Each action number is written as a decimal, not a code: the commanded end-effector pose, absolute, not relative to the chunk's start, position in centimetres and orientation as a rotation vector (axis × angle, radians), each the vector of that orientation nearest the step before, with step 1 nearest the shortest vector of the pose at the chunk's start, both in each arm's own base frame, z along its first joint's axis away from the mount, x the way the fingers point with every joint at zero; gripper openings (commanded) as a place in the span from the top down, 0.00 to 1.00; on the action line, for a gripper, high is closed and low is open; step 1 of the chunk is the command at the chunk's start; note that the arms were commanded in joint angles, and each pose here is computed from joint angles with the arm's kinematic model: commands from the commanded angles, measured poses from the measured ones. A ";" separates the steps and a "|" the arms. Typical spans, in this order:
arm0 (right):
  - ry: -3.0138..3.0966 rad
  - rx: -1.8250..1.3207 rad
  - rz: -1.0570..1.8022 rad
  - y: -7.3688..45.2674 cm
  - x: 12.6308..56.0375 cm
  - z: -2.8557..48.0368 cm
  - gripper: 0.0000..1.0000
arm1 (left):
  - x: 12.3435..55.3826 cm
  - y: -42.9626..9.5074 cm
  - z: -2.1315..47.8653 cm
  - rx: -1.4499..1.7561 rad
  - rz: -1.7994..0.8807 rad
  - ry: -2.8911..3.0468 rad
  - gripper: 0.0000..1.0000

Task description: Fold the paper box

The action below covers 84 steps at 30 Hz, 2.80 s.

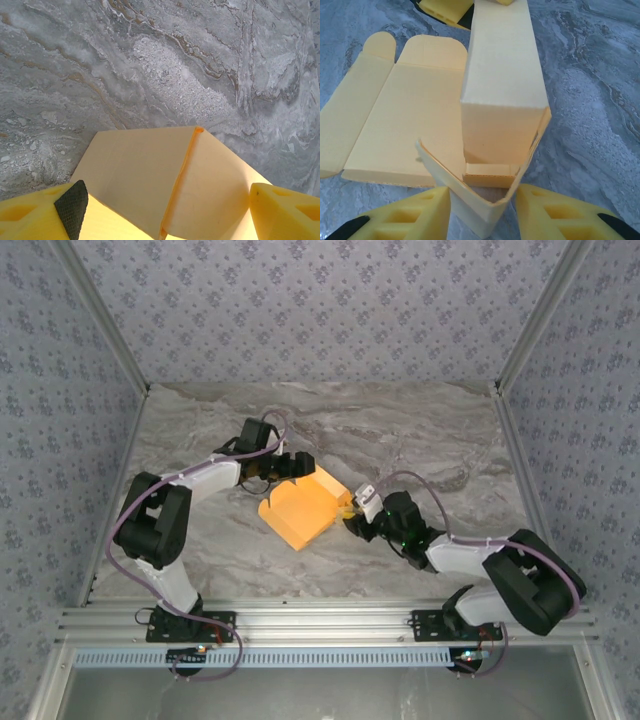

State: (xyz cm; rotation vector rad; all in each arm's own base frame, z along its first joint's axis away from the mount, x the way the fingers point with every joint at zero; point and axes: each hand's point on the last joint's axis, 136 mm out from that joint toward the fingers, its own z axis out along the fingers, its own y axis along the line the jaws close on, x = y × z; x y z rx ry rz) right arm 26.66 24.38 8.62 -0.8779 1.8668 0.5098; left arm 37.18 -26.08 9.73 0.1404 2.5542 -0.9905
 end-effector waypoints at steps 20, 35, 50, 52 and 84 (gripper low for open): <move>1.853 -0.711 0.277 26.2 30.7 9.0 0.67 | 35.3 -25.0 8.4 0.046 -0.974 2.641 0.16; 1.862 -0.500 0.320 28.9 32.6 9.9 0.69 | 34.5 -25.4 7.9 -0.060 -1.025 2.652 0.16; 1.948 -0.213 0.124 26.2 35.7 8.0 0.68 | 32.3 -27.0 8.6 -0.156 -1.135 2.639 0.16; 1.941 -0.213 0.115 26.1 35.9 8.1 0.72 | 32.2 -27.1 8.9 -0.159 -1.143 2.632 0.15; 2.211 -0.652 0.808 28.1 34.2 7.8 0.85 | 27.0 -16.5 17.9 0.336 -0.636 1.844 0.01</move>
